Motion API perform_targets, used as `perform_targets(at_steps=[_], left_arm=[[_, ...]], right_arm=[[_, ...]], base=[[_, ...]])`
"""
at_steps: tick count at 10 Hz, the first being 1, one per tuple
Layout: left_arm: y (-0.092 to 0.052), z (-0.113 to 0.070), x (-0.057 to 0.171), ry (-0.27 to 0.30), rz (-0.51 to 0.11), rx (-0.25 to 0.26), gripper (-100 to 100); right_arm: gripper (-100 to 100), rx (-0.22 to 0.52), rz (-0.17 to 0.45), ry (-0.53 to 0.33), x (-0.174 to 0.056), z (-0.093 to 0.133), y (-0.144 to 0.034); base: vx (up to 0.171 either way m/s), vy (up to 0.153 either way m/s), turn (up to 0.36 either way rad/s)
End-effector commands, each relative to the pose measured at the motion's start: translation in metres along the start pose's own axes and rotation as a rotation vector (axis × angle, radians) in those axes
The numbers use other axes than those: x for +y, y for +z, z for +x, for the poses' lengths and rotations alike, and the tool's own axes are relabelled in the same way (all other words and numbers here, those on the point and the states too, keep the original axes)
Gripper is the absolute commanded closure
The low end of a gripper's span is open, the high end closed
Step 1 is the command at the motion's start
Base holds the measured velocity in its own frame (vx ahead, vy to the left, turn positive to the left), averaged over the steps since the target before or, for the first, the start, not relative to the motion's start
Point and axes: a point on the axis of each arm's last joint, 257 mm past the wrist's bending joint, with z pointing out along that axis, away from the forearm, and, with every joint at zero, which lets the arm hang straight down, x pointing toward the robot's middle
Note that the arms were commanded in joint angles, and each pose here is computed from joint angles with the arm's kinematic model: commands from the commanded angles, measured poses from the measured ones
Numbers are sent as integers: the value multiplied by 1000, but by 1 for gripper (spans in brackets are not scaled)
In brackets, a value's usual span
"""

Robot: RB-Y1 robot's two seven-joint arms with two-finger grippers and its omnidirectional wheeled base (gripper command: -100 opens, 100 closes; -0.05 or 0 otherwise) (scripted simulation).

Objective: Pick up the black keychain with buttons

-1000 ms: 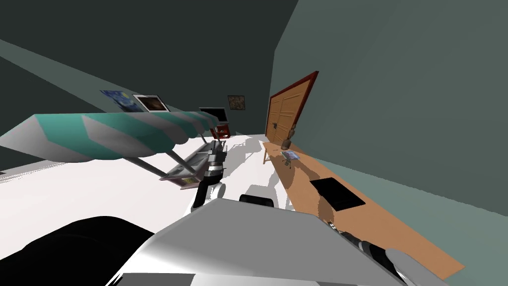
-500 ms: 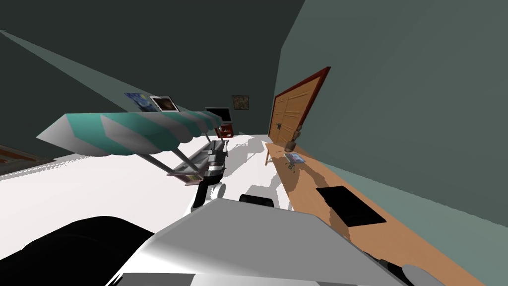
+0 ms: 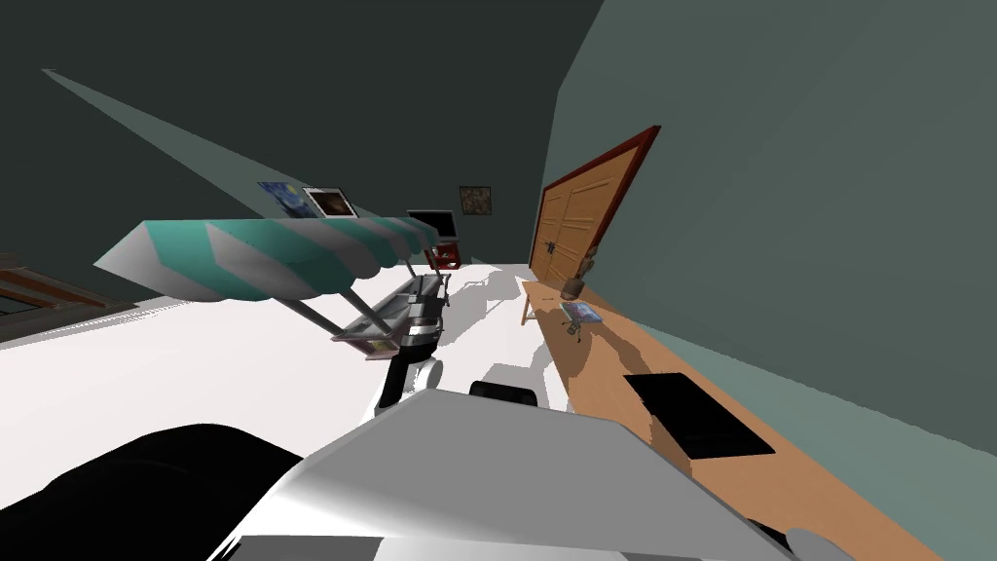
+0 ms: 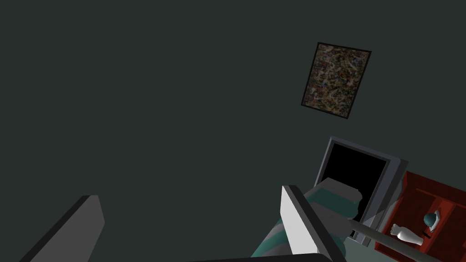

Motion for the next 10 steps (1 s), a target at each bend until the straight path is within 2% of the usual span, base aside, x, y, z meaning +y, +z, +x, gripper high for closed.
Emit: perform_targets(at_steps=[1, 2, 3, 4, 8, 9, 10], left_arm=[[0, 0, 0, 0, 0, 0, 0], [0, 0, 0, 0, 0, 0, 0], [0, 0, 0, 0, 0, 0, 0], [0, 0, 0, 0, 0, 0, 0], [0, 0, 0, 0, 0, 0, 0], [0, 0, 0, 0, 0, 0, 0], [0, 0, 0, 0, 0, 0, 0]], right_arm=[[-100, -1, 3, 4, 2, 4, 4], [-100, -1, 4, 9, 9, 7, 11], [-100, -2, 3, 13, 5, 6, 9], [100, -1, 4, 9, 5, 7, 9], [100, -2, 4, 11, 5, 7, 9], [0, -2, 4, 11, 5, 7, 9], [100, -1, 4, 6, 4, 5, 6]], base=[[8, -43, 11], [7, -31, 25], [3, -15, 10], [0, 0, 0], [0, 0, 0], [0, 0, 0], [-4, 15, -14]])
